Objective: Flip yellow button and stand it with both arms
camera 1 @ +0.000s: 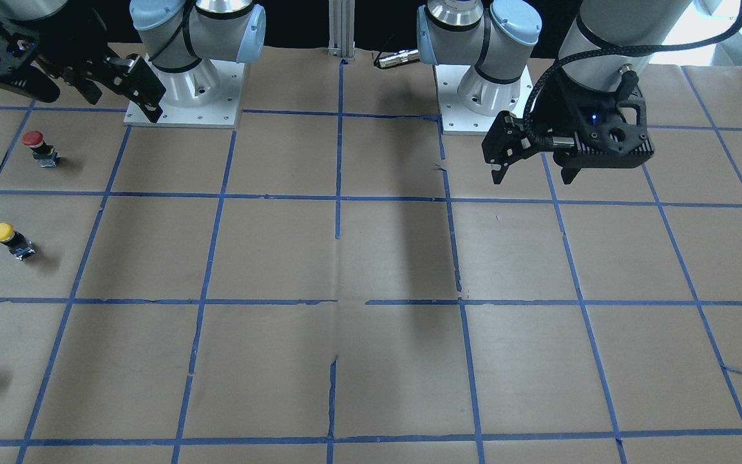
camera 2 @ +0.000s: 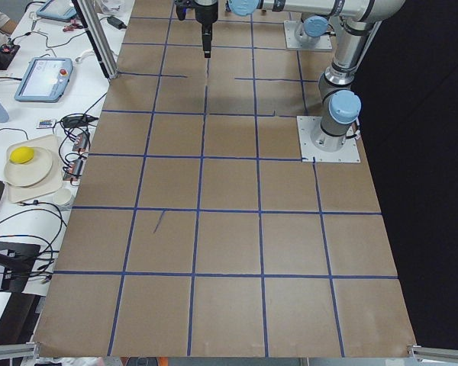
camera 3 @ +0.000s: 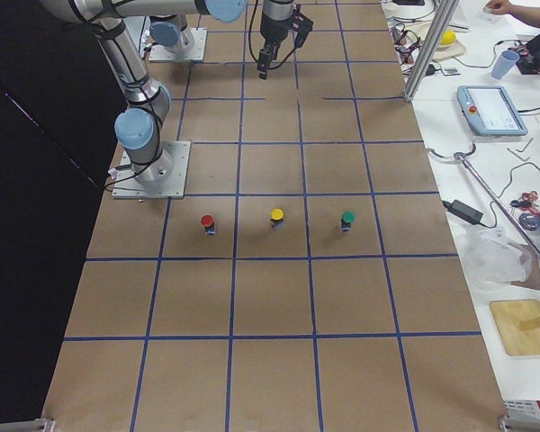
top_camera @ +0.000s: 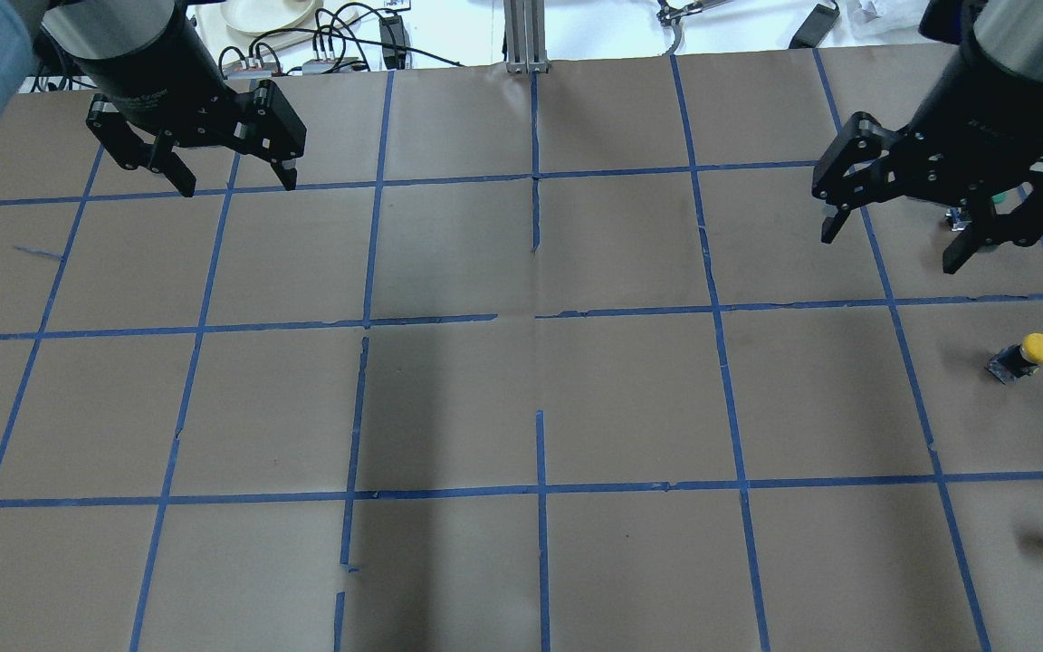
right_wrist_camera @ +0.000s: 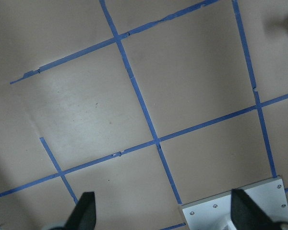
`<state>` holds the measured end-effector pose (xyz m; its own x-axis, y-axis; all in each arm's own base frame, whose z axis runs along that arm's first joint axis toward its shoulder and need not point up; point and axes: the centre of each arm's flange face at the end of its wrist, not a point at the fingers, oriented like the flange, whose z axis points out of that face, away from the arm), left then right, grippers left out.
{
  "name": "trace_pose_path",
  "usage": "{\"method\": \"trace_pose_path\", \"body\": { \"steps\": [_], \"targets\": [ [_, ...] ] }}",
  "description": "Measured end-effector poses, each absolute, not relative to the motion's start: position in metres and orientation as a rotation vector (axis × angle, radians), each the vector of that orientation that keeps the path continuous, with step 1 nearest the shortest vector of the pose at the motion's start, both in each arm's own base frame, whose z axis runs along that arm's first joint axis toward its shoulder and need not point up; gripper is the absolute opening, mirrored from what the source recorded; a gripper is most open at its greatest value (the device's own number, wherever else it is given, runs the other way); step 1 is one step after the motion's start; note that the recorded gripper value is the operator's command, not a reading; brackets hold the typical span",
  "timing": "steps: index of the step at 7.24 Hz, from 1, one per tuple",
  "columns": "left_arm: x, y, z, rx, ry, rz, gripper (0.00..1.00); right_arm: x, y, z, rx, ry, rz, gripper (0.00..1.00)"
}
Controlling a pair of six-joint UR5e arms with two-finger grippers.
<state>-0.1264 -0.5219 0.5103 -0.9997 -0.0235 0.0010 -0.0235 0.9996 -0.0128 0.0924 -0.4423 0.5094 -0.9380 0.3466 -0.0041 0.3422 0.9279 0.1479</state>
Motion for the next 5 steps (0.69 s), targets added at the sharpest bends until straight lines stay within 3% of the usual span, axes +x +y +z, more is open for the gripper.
{"method": "trace_pose_path", "body": {
  "steps": [5],
  "targets": [
    [-0.127,-0.518,0.513,0.035,-3.138,0.013,0.97,0.110,-0.429,0.513,0.504,3.109,0.129,1.00]
  ]
}}
